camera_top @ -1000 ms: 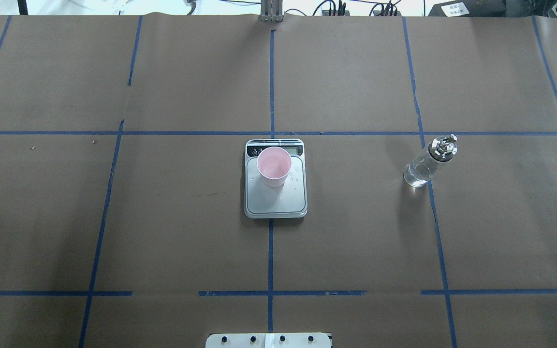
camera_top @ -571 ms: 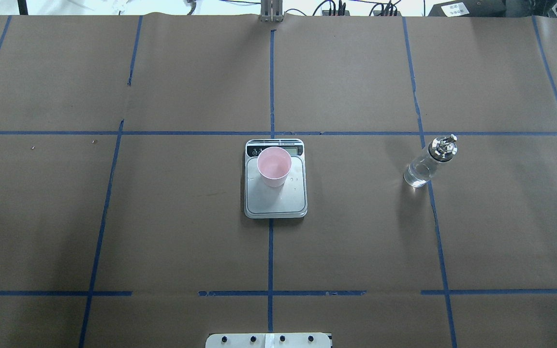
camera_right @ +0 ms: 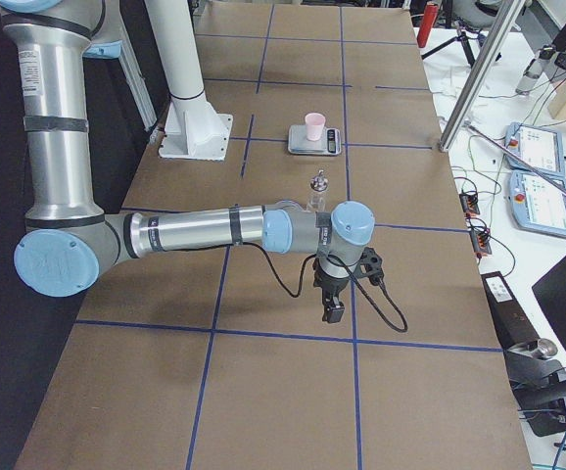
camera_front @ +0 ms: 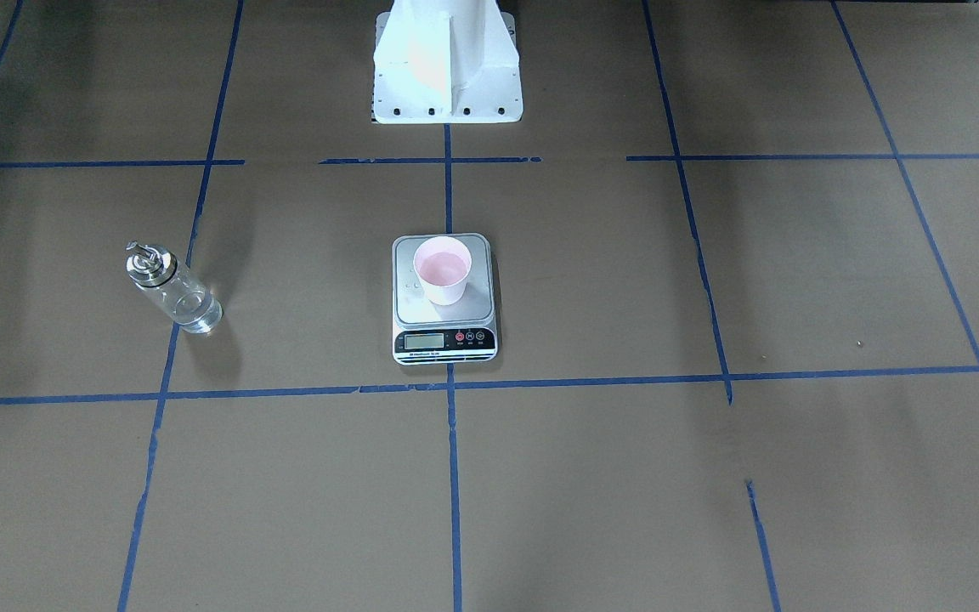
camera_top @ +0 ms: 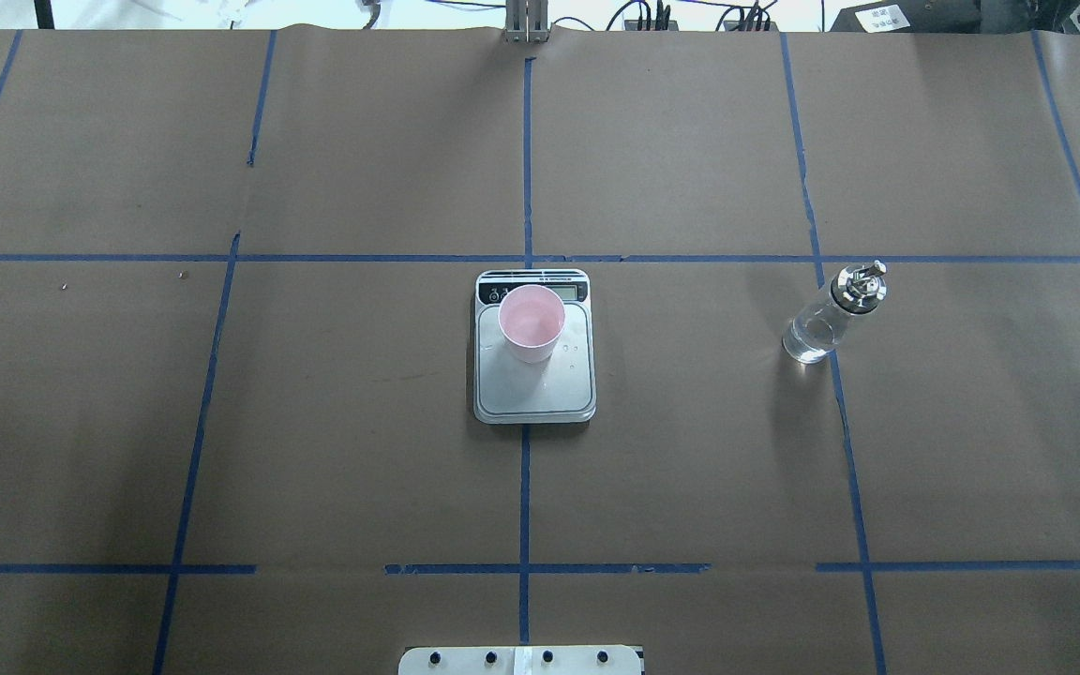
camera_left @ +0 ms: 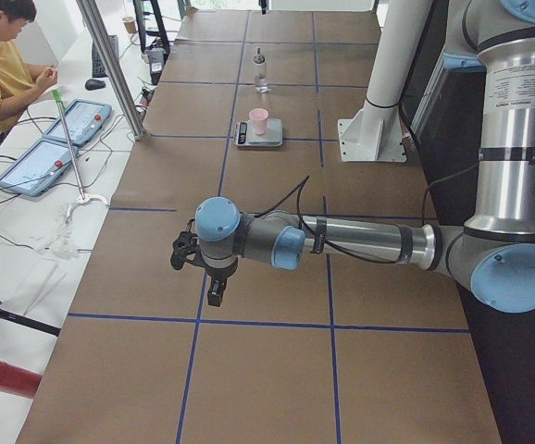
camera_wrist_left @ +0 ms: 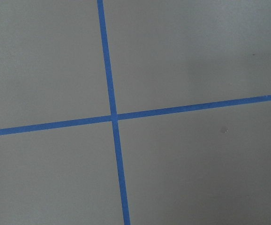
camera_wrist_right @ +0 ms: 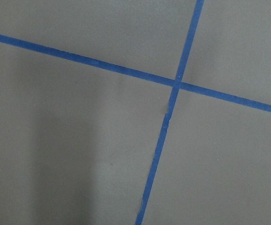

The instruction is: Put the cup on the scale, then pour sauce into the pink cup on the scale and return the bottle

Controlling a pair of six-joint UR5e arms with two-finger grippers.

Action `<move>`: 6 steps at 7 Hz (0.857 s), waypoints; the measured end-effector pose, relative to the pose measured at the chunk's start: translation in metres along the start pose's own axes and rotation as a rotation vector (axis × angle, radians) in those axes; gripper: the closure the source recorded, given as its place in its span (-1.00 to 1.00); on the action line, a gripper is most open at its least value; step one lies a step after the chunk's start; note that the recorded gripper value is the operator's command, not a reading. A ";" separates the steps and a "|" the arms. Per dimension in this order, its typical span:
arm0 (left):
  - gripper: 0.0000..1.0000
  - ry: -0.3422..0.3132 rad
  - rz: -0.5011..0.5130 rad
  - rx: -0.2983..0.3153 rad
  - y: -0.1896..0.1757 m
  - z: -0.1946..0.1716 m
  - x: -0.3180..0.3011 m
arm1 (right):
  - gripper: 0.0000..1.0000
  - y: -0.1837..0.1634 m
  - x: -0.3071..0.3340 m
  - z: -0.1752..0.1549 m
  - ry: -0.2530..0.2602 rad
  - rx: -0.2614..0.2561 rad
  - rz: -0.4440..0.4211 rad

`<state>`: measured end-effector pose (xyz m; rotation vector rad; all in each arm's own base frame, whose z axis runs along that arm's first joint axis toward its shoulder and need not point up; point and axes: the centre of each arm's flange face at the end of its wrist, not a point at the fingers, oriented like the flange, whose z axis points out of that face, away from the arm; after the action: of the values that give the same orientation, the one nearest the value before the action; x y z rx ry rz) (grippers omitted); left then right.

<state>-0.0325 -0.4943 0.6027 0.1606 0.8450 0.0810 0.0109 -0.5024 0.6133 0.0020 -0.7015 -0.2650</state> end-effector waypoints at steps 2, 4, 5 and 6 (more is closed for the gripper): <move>-1.00 -0.001 -0.004 -0.004 0.001 0.001 -0.001 | -1.00 -0.002 0.002 0.005 -0.005 0.009 -0.009; -1.00 -0.007 -0.007 -0.007 0.002 0.002 -0.003 | -1.00 -0.003 0.005 0.012 -0.034 0.010 0.002; -1.00 -0.010 -0.008 -0.008 0.003 0.003 -0.003 | -1.00 -0.003 0.003 0.012 -0.052 0.014 0.027; -1.00 -0.013 -0.009 -0.011 0.003 0.004 -0.004 | -1.00 -0.004 0.001 0.010 -0.067 0.019 0.061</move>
<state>-0.0323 -0.4919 0.6084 0.1466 0.8326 0.0758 0.0042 -0.5051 0.6210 -0.0102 -0.7691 -0.2007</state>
